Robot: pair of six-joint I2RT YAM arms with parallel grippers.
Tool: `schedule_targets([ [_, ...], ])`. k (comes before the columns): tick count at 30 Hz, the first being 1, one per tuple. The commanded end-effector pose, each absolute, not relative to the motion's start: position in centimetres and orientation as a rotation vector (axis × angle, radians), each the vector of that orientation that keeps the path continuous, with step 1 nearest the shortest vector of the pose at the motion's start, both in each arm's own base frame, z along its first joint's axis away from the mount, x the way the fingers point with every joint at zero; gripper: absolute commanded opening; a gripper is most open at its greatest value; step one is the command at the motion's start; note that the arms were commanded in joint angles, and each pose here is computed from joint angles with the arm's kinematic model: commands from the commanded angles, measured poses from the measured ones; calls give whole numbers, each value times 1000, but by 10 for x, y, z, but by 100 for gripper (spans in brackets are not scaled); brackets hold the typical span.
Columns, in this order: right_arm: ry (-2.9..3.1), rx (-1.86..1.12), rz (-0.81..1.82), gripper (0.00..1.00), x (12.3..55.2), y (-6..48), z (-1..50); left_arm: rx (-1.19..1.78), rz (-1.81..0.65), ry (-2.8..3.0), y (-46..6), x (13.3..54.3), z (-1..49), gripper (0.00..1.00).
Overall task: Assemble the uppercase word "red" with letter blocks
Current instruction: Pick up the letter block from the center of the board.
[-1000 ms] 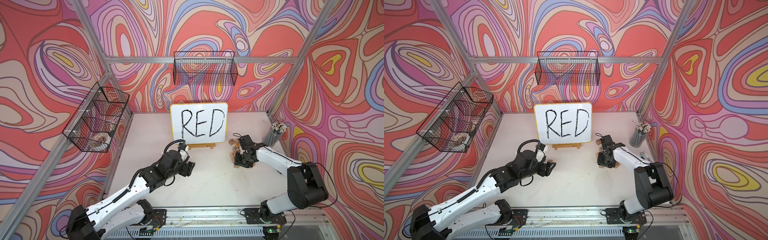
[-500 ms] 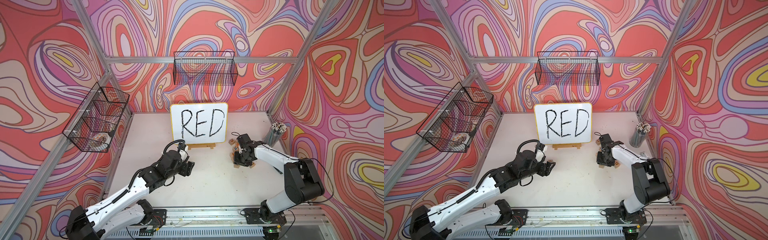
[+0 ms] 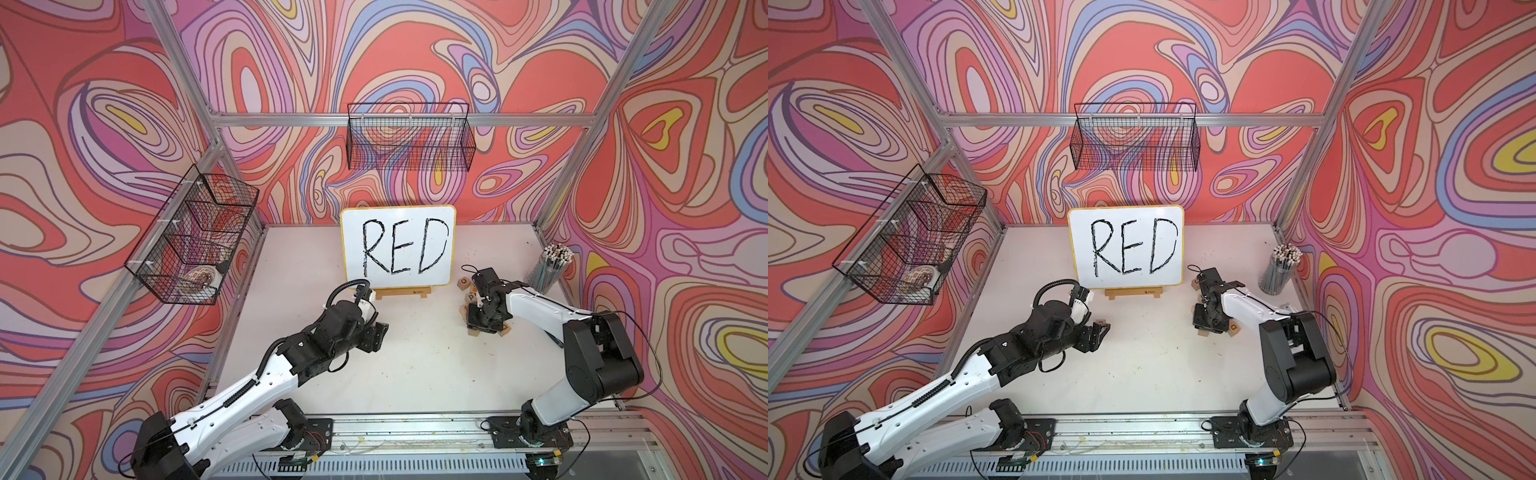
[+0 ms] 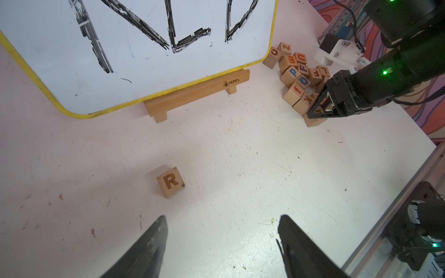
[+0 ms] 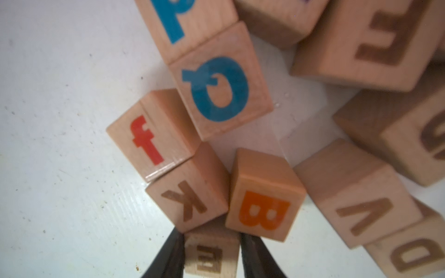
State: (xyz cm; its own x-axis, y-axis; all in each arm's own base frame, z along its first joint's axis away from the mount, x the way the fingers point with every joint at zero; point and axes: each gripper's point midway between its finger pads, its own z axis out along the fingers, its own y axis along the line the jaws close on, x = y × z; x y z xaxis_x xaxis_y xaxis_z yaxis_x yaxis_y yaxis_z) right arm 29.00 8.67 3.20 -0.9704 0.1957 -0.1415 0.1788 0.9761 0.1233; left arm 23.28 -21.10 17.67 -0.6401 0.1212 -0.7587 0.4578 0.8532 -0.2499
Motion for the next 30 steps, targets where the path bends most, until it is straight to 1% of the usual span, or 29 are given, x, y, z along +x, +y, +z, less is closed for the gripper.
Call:
schedule_targets([
  [1, 2970, 291, 136, 36, 291, 84, 33, 426, -529, 2232, -209, 231, 177, 75],
  [4, 2969, 295, 138, 31, 290, 85, 33, 426, -525, 2232, -208, 231, 177, 75],
  [11, 2959, 287, 135, 24, 288, 88, 42, 428, -517, 2234, -207, 231, 175, 75],
  [16, 2947, 163, 133, 23, 288, 105, 59, 429, -511, 2232, -207, 232, 175, 75],
  [21, 2974, -1, 28, 23, 283, 120, 68, 428, -508, 2237, -207, 232, 173, 75],
  [30, 2937, -162, 64, 22, 289, 174, 87, 429, -492, 2236, -201, 229, 173, 76],
])
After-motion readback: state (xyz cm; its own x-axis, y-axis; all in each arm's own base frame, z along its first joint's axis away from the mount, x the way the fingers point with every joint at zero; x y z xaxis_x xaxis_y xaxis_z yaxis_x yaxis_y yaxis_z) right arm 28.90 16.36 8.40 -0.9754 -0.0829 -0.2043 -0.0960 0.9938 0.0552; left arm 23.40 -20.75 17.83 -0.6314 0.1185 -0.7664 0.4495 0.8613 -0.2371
